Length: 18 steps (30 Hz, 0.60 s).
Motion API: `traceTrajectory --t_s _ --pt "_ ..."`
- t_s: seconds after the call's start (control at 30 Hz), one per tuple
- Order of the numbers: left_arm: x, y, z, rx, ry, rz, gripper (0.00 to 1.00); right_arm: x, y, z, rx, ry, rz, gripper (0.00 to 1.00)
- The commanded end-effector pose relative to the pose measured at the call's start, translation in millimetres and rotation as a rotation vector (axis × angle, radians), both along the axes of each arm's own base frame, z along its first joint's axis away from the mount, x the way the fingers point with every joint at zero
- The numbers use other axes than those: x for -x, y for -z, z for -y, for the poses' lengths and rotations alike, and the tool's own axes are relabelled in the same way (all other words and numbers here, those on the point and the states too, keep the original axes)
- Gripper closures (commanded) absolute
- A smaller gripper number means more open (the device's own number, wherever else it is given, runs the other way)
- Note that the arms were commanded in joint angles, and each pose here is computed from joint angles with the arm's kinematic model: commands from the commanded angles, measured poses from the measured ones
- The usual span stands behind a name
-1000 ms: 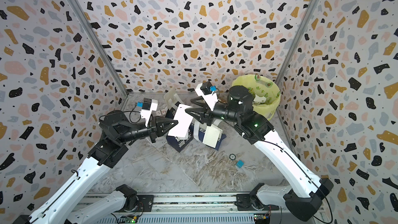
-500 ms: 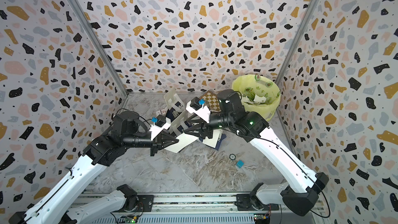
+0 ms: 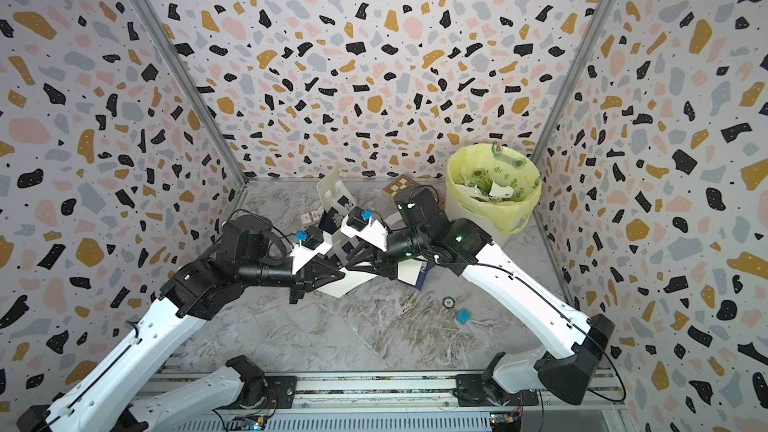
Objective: Shred takeout receipts and throw away
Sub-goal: Shred the takeout receipt.
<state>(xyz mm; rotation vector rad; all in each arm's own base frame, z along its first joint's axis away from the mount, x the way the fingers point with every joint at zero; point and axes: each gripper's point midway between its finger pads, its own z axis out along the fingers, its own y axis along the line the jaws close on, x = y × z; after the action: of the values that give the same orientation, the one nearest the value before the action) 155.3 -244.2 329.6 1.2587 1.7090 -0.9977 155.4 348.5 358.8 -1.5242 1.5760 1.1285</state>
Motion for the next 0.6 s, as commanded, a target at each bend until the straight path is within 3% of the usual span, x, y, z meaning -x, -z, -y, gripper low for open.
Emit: traceTrajectory --t_s 0.0,0.13,0.3,0.57 --pt "2.7 -13.4 0.3 0.028 0.011 0.051 1.00 10.2 -4.3 4.0 -0.002 -0.036 0.004 0.84" --pt "3.9 -16.3 0.6 0.036 0.013 0.047 1.00 13.5 -3.9 5.5 0.004 -0.057 0.011 1.00" --pt "-1.5 -25.5 0.5 0.076 -0.035 0.045 1.00 15.0 -16.2 10.4 -0.011 -0.062 0.097 1.00" --pt "2.2 -37.8 8.0 0.193 -0.017 -0.018 1.00 42.1 -19.3 4.5 0.080 -0.110 0.517 1.00"
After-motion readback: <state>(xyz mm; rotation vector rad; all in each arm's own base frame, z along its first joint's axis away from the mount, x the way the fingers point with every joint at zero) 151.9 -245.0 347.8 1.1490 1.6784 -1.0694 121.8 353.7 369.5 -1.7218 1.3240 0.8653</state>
